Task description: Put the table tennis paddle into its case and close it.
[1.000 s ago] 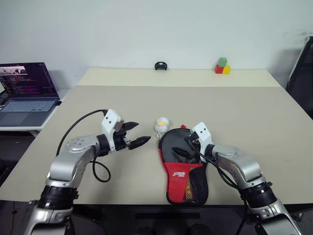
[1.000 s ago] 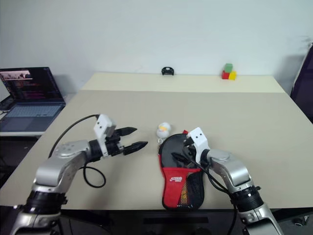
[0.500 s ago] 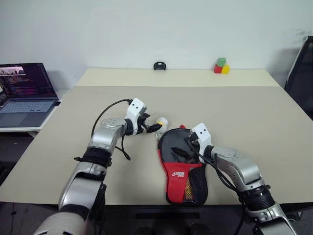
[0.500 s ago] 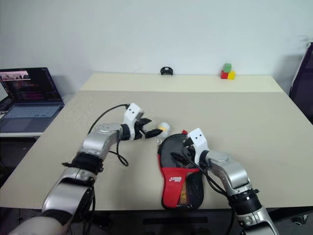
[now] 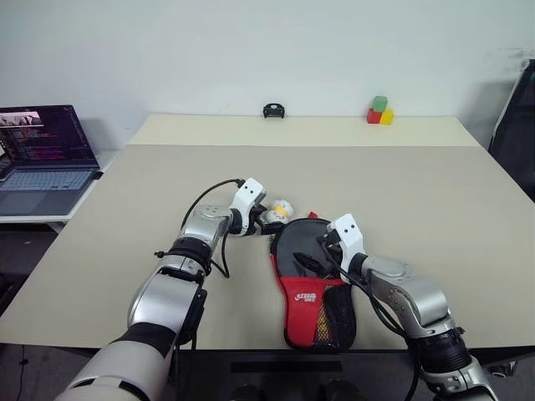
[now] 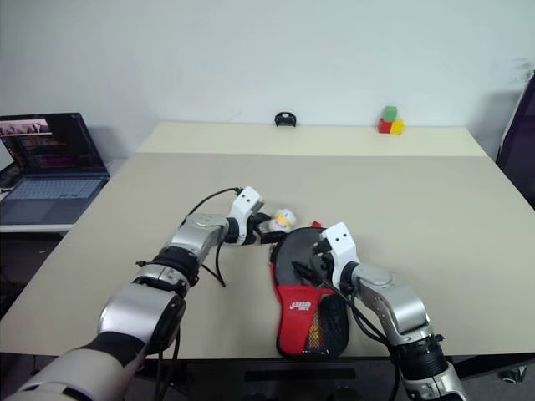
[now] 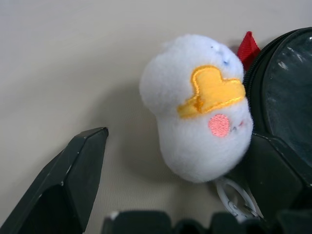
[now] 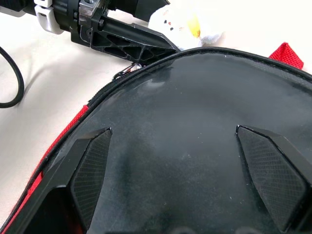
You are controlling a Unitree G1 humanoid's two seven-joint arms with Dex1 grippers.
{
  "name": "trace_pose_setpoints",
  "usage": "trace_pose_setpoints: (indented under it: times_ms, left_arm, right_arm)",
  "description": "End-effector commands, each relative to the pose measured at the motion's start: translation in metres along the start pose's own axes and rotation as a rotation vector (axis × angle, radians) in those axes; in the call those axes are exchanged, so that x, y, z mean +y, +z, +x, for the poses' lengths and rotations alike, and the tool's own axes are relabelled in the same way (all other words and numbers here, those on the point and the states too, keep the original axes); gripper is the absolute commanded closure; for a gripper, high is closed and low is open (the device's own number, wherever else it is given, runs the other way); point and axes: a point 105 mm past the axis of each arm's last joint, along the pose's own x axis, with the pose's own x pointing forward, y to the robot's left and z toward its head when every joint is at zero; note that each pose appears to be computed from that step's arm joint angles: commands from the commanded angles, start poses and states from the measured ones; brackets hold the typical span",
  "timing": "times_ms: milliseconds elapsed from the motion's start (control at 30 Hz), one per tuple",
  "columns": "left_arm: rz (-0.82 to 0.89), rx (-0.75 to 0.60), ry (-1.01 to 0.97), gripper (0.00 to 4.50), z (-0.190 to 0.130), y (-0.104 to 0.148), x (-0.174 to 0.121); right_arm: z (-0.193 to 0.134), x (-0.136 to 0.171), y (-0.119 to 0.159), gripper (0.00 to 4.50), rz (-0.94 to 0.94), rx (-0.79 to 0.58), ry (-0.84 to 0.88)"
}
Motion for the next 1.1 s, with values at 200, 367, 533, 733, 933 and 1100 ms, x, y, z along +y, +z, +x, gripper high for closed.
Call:
trace_pose_setpoints:
  times_ms: [200,367,533,733,933,1100]
  left_arm:
    - [0.031,-0.063,-0.066,2.65,0.003,0.017,-0.010]
    - [0.040,-0.056,-0.076,4.25,0.001,0.013,-0.010]
    - [0.055,-0.066,-0.073,4.42,0.000,0.018,-0.009]
    - [0.096,-0.071,-0.053,4.42,0.006,0.028,-0.010]
    - [0.151,-0.055,-0.045,4.42,0.011,0.034,-0.013]
    - [0.194,-0.007,-0.044,4.42,0.019,0.035,-0.018]
  right_arm:
    - [-0.010,-0.006,-0.009,0.00,0.001,0.031,-0.026]
    - [-0.015,-0.010,-0.026,0.00,-0.029,0.105,-0.036]
    - [-0.013,0.001,-0.040,0.00,-0.043,0.163,0.001]
    - [-0.014,0.010,-0.062,0.00,-0.076,0.245,0.045]
    - [-0.012,0.009,-0.073,0.00,-0.073,0.283,0.048]
    - [-0.013,0.008,-0.083,0.00,0.011,0.309,0.032]
